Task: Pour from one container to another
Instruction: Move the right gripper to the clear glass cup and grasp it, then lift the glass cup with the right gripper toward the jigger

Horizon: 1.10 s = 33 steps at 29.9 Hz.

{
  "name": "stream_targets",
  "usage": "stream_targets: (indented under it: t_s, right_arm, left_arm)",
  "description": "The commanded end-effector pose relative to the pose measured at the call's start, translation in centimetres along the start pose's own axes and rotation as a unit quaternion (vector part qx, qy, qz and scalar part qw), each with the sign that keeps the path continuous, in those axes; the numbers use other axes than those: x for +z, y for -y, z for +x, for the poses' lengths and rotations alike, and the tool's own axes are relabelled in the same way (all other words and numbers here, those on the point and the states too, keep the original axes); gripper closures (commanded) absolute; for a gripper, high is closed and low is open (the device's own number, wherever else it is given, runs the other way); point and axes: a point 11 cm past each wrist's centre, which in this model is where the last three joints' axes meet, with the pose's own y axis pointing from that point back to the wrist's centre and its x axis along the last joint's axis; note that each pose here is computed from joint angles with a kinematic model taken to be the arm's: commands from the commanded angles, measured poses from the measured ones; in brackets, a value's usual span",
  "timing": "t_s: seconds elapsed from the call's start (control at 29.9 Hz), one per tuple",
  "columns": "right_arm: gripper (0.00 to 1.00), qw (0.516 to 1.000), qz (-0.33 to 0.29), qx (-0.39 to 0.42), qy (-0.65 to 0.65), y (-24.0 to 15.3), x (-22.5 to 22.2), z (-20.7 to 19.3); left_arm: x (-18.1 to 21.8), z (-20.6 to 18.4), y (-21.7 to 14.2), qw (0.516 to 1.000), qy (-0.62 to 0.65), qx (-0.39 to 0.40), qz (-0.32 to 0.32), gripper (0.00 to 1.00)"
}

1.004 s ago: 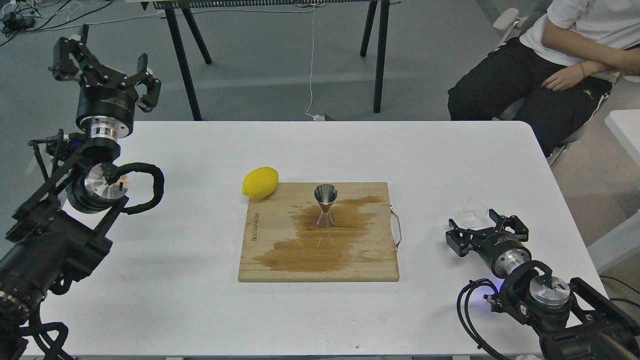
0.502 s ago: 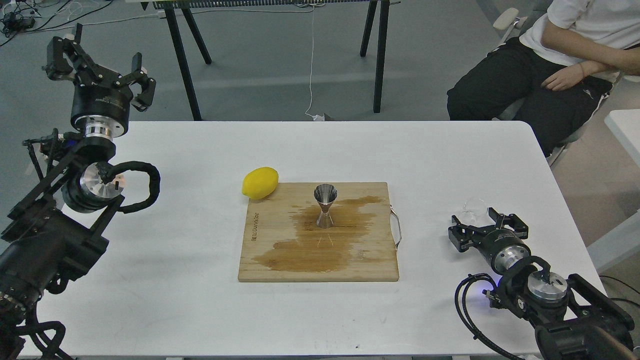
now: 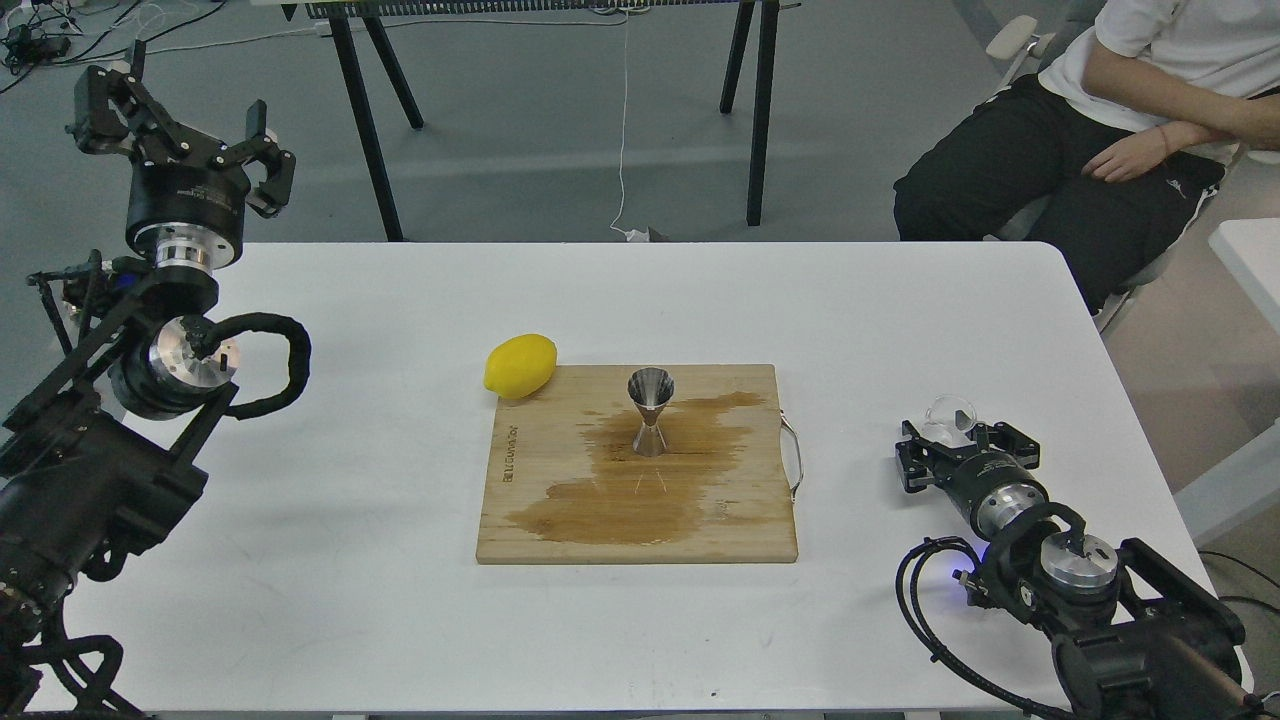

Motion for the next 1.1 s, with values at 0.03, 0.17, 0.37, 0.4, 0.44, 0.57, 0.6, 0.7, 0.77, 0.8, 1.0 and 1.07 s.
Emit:
stream_targets:
  t_s: [0.03,0.17,0.37,0.4,0.44,0.57,0.6,0.7,0.77,0.8,1.0,1.07]
  right_arm:
    - [0.6,1.0,-0.002,-0.002,0.0,0.0,0.1,-0.1]
    - [0.6,1.0,-0.016,-0.016,0.0,-0.2,1.0,-1.0]
    - [0.6,0.997,-0.042,-0.066,-0.015,-0.2,2.3,-4.7]
    - [0.6,0.996,-0.045,-0.072,-0.027,-0.2,2.4,-5.4]
    - [0.6,0.994,-0.049,-0.082,-0.044,-0.3,2.5,-6.2]
    - [0.6,0.98,-0.084,-0.127,-0.124,-0.1,5.1,-10.3]
    - [0.6,0.976,-0.095,-0.131,-0.145,-0.1,6.2,-11.1]
    - [0.6,0.962,-0.116,-0.144,-0.198,0.2,8.7,-13.2]
    - [0.6,0.953,-0.125,-0.152,-0.229,0.4,10.0,-13.8]
    - [0.6,0.948,-0.133,-0.159,-0.242,0.4,11.1,-14.2]
    - [0.6,0.921,-0.154,-0.186,-0.306,0.2,15.7,-15.4]
    - [0.6,0.909,-0.147,-0.19,-0.34,0.3,16.0,-15.8]
  left_arm:
    - [0.2,0.1,0.0,1.0,0.0,0.001,-0.003,0.0]
    - [0.3,0.0,0.1,1.0,0.0,0.001,-0.003,0.0]
    - [0.2,0.1,0.1,1.0,0.001,0.002,-0.002,0.0]
    - [0.2,0.1,0.1,1.0,0.001,0.002,-0.002,0.0]
    - [0.2,0.0,0.1,1.0,0.001,0.001,-0.002,0.0]
    - [0.2,0.1,0.1,1.0,0.003,0.004,-0.003,0.0]
    - [0.2,0.1,0.2,1.0,0.005,0.007,-0.003,0.0]
    - [0.2,0.1,0.3,1.0,0.007,0.012,-0.004,0.0]
    - [0.2,0.1,0.3,1.0,0.007,0.012,-0.004,0.0]
    - [0.2,0.1,0.3,1.0,0.007,0.012,-0.004,0.0]
    - [0.5,0.3,0.4,1.0,0.009,0.013,-0.006,0.0]
    - [0.7,0.4,0.4,1.0,0.011,0.013,-0.007,0.0]
